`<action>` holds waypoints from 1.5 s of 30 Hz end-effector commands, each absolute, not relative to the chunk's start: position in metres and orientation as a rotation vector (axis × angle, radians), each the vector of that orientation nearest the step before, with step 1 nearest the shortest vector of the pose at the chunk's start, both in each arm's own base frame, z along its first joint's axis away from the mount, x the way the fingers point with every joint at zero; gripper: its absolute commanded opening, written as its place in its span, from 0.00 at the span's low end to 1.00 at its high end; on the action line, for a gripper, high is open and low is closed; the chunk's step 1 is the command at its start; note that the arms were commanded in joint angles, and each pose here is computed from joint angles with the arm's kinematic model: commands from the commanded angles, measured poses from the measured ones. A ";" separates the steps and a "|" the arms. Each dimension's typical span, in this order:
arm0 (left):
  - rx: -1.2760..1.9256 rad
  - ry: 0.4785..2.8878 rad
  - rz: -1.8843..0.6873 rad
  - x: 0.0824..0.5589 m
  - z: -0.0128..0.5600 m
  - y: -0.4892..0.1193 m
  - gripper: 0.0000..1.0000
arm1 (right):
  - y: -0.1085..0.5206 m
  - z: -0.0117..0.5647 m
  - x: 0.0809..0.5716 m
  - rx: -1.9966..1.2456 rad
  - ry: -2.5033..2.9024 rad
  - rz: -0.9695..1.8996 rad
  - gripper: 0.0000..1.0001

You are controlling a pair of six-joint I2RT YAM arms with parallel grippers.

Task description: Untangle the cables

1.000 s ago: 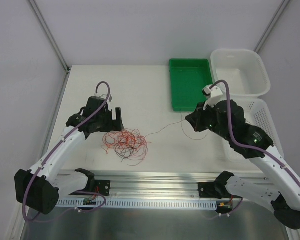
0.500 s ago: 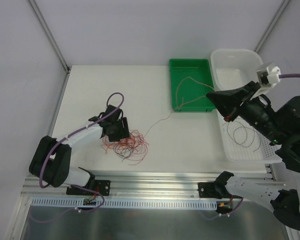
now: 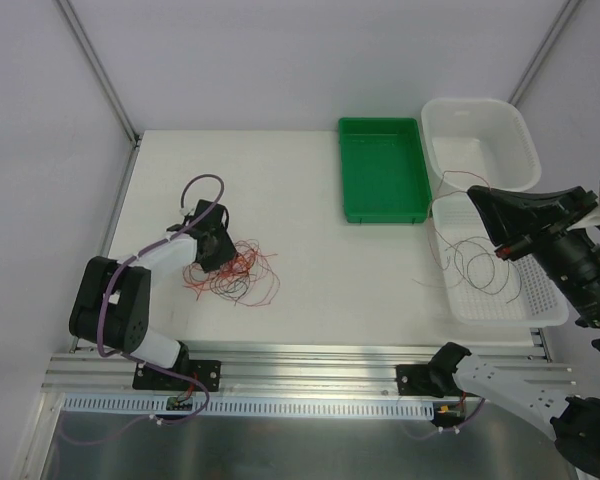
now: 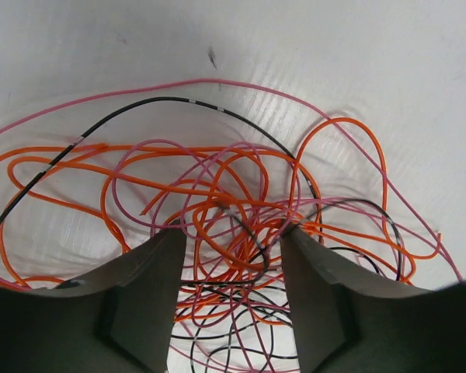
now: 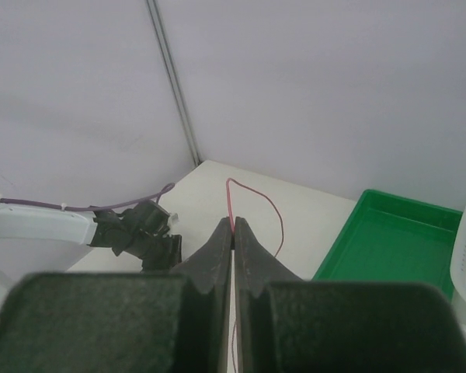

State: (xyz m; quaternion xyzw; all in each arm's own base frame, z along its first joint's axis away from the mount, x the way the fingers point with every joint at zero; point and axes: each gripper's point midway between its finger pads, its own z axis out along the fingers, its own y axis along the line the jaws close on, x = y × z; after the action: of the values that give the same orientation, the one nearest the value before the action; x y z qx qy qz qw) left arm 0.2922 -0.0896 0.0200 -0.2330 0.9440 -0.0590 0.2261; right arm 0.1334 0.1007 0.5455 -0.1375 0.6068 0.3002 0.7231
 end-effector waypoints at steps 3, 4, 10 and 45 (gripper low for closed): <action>-0.568 2.526 -0.286 0.312 0.062 -0.100 0.64 | 0.120 0.520 0.174 -0.324 1.437 0.534 0.01; -0.531 2.500 -0.316 0.316 0.076 -0.103 0.75 | 0.123 0.515 0.180 -0.327 1.451 0.520 0.01; -0.318 2.368 -0.437 0.310 0.169 -0.112 0.99 | 0.143 0.505 0.218 -0.349 1.481 0.417 0.01; -0.204 2.297 -0.101 0.289 0.187 -0.042 0.99 | 0.132 0.317 0.560 0.005 1.874 0.289 0.01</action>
State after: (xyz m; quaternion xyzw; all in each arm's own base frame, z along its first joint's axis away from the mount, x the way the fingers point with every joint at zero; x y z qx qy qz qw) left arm 0.2879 -0.0415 0.1859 -0.0906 0.9121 -0.0366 0.3982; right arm 0.5408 0.1303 0.3535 -0.0246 0.7906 0.1011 0.6035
